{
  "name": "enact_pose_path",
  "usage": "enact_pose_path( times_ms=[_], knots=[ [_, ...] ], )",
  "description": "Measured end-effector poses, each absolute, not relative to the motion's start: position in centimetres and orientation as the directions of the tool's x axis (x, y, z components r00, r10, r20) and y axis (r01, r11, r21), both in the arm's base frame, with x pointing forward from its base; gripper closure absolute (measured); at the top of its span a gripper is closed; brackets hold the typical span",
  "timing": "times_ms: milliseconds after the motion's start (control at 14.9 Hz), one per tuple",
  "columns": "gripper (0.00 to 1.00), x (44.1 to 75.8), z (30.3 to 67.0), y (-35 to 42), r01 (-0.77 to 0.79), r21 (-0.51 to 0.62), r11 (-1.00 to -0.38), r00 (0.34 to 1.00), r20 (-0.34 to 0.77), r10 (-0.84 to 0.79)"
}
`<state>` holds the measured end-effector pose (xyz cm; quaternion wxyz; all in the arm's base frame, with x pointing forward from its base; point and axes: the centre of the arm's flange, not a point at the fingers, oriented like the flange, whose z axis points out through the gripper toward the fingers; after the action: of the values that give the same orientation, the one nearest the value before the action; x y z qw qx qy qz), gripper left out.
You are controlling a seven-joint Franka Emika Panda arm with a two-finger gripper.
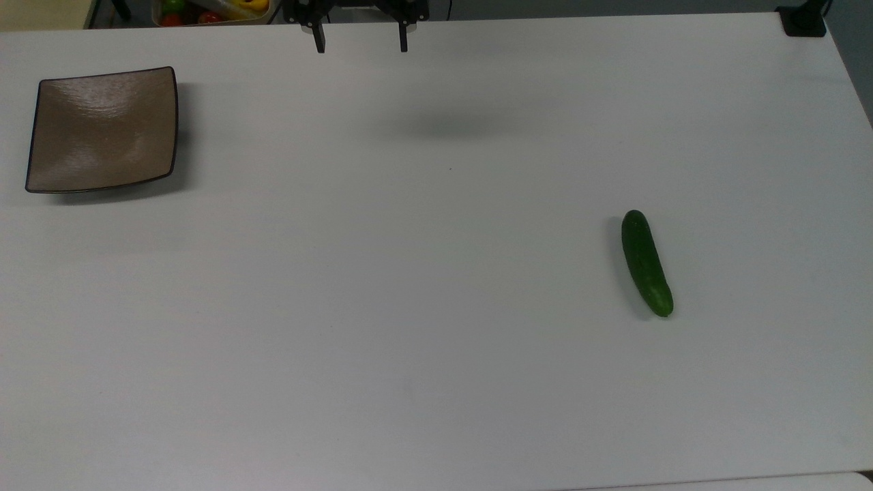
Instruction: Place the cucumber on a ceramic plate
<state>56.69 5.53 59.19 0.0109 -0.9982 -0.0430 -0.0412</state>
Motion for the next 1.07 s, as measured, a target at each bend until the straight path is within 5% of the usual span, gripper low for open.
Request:
enact_pose_path(
  times_ms=[1073],
  knots=[
    [0.00,56.52,59.64,6.04,0.096,-0.022,-0.995,0.991,0.091,0.093]
  ],
)
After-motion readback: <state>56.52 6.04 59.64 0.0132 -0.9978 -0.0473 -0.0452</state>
